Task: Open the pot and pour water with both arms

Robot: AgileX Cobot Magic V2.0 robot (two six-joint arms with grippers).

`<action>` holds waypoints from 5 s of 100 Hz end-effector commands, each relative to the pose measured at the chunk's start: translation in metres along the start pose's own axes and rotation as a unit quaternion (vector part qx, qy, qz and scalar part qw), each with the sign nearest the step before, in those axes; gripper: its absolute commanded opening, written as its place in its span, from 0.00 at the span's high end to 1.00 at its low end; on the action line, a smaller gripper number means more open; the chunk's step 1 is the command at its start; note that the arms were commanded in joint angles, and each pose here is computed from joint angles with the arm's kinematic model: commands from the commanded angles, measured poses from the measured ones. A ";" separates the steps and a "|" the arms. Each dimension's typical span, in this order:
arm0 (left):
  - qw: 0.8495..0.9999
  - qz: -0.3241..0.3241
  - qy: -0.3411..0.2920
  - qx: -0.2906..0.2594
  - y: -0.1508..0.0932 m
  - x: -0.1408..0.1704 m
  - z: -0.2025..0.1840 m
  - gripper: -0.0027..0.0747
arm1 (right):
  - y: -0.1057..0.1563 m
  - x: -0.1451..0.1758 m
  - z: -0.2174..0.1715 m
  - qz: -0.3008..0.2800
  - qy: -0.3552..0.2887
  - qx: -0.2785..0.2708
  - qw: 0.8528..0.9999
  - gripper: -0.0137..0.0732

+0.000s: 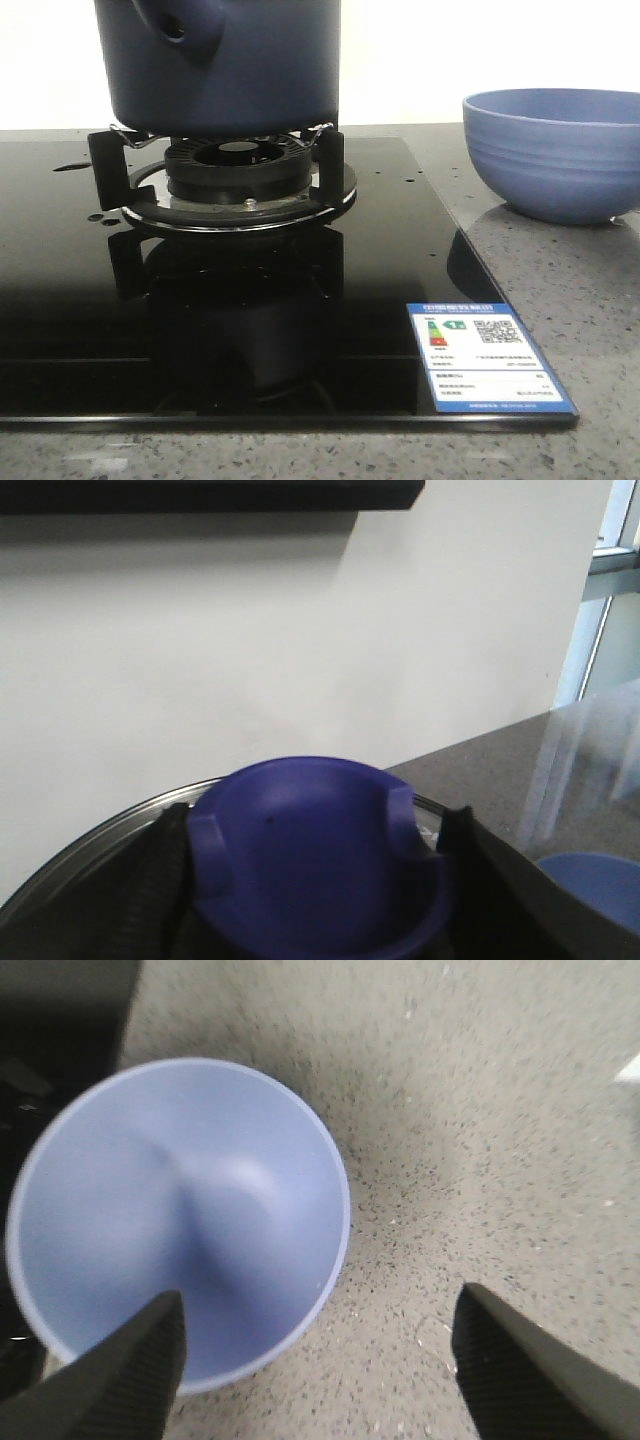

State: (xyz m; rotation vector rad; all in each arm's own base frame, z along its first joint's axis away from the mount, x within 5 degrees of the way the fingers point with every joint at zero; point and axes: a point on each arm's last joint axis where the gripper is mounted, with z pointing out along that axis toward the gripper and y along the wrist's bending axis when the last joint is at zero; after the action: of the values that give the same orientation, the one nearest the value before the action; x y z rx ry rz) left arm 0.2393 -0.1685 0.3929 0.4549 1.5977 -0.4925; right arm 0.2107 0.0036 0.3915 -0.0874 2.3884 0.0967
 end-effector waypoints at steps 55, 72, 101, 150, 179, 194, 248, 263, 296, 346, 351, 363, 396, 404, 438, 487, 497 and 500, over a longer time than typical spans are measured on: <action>0.998 0.027 -0.056 -0.033 0.003 0.004 0.033 0.45 | 0.007 0.011 -0.066 -0.017 -0.102 0.011 0.995 0.26; 0.998 0.027 -0.045 -0.032 0.004 0.006 0.034 0.45 | 0.007 0.011 -0.066 -0.015 -0.103 0.009 0.995 0.26; 0.999 0.027 -0.029 -0.025 0.002 0.010 0.034 0.45 | 0.007 0.011 -0.066 -0.015 -0.103 0.009 0.995 0.26; 0.999 0.024 -0.009 -0.031 0.013 0.006 0.026 0.45 | 0.008 0.011 -0.066 -0.016 -0.105 0.008 0.994 0.26; 0.999 0.023 0.001 -0.026 0.012 0.008 0.026 0.41 | 0.008 0.010 -0.066 -0.014 -0.110 0.005 0.994 0.26; 0.999 0.023 0.004 -0.025 0.012 0.009 0.026 0.32 | 0.009 0.010 -0.066 -0.011 -0.110 0.000 0.994 0.26; 0.998 0.011 -0.058 -0.024 0.010 -0.027 -0.011 0.22 | 0.009 0.010 -0.066 -0.011 -0.109 0.000 0.994 0.26; 0.994 0.010 -0.107 -0.023 0.009 -0.050 -0.042 0.25 | 0.010 0.008 -0.066 -0.007 -0.120 -0.007 0.993 0.26; 0.984 0.017 -0.179 -0.018 0.006 -0.082 -0.098 0.85 | 0.019 -0.008 -0.078 0.051 -0.250 -0.068 0.964 0.63; 0.978 0.021 -0.165 -0.126 0.037 -0.026 -0.165 0.99 | 0.014 0.078 -0.067 -0.008 -0.377 -0.003 0.926 0.92; 0.976 0.012 -0.152 -0.152 0.043 -0.007 -0.171 0.99 | 0.014 0.092 -0.063 -0.005 -0.383 0.001 0.924 0.92; 0.968 -0.008 -0.144 -0.203 0.050 0.029 -0.193 0.99 | 0.013 0.123 -0.051 0.000 -0.391 0.009 0.920 0.92; 0.961 -0.032 -0.166 -0.220 0.037 0.082 -0.231 0.99 | 0.011 0.167 -0.025 0.006 -0.383 0.016 0.923 0.92; 0.960 -0.034 -0.172 -0.217 0.035 0.084 -0.235 0.99 | 0.012 0.169 -0.022 0.006 -0.368 0.008 0.930 0.92; 0.960 -0.034 -0.176 -0.216 0.034 0.084 -0.236 0.99 | 0.016 0.175 -0.017 0.006 -0.331 -0.012 0.943 0.92; 0.960 -0.034 -0.176 -0.216 0.034 0.084 -0.236 0.99 | 0.016 0.175 -0.017 0.006 -0.331 -0.012 0.943 0.92; 0.960 -0.034 -0.176 -0.216 0.034 0.084 -0.236 0.99 | 0.016 0.175 -0.017 0.006 -0.331 -0.012 0.943 0.92; 0.960 -0.031 -0.175 -0.216 0.034 0.084 -0.236 0.99 | 0.016 0.175 -0.017 0.006 -0.331 -0.012 0.943 0.92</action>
State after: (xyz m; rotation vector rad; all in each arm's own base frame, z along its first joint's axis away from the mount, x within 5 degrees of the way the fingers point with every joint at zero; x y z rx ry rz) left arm 0.0580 -0.0100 0.3114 0.0103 1.3866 -0.2479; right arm 0.0691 0.0135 0.2723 -0.0654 1.7920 0.1564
